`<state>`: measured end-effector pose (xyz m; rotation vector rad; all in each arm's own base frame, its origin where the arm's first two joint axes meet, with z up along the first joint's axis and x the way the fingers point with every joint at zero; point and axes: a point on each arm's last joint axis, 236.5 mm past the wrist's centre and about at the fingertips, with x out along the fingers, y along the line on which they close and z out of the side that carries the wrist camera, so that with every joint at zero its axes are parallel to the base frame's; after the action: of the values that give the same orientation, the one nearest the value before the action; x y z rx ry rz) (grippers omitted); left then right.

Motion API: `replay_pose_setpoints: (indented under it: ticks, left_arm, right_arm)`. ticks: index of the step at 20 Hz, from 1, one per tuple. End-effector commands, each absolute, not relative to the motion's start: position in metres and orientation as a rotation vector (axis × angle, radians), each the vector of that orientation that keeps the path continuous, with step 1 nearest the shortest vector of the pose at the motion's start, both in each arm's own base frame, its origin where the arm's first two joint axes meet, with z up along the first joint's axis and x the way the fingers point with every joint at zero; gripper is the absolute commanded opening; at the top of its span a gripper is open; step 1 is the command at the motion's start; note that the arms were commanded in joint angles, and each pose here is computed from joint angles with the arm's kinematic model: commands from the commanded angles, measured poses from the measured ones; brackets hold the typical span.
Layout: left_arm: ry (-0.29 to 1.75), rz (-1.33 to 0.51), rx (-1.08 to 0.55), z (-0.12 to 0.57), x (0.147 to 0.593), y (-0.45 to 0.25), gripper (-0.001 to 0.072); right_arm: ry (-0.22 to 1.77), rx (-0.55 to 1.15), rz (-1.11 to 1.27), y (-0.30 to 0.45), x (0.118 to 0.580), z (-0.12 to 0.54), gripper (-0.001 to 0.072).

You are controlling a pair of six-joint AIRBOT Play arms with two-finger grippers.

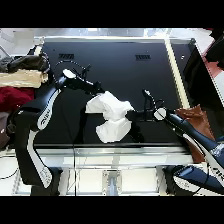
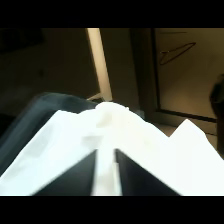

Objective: Fold the shirts.

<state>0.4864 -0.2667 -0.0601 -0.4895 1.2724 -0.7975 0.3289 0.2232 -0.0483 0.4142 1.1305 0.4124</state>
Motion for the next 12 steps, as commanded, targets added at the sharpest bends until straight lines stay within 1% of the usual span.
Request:
replay_pose_setpoints:
  ticks: [1, 3, 6, 9, 11, 12]
  left_arm:
    - [1.303, -0.83, -0.462, -0.062, 0.476, -0.266, 0.0607]
    - [1.307, -0.817, -0.45, -0.064, 0.478, -0.255, 0.0607]
    - [1.277, -0.779, -0.477, -0.06, 0.493, -0.226, 0.0607]
    - [1.259, -0.757, -0.514, -0.047, 0.5, -0.198, 0.0607]
    - [1.304, -0.776, -0.513, -0.048, 0.489, -0.19, 0.0606]
    - [1.347, -0.782, -0.481, -0.055, 0.479, -0.186, 0.0607]
  right_arm:
    - [1.089, 0.404, 0.417, 0.225, 0.341, -0.039, 0.0312]
    - [1.101, 0.389, 0.421, 0.224, 0.338, -0.041, 0.0313]
    - [1.138, 0.376, 0.432, 0.224, 0.329, -0.045, 0.0312]
    - [1.135, 0.374, 0.431, 0.224, 0.33, -0.044, 0.0312]
    - [1.136, 0.374, 0.431, 0.224, 0.33, -0.045, 0.0312]
    - [1.136, 0.374, 0.431, 0.224, 0.33, -0.045, 0.0312]
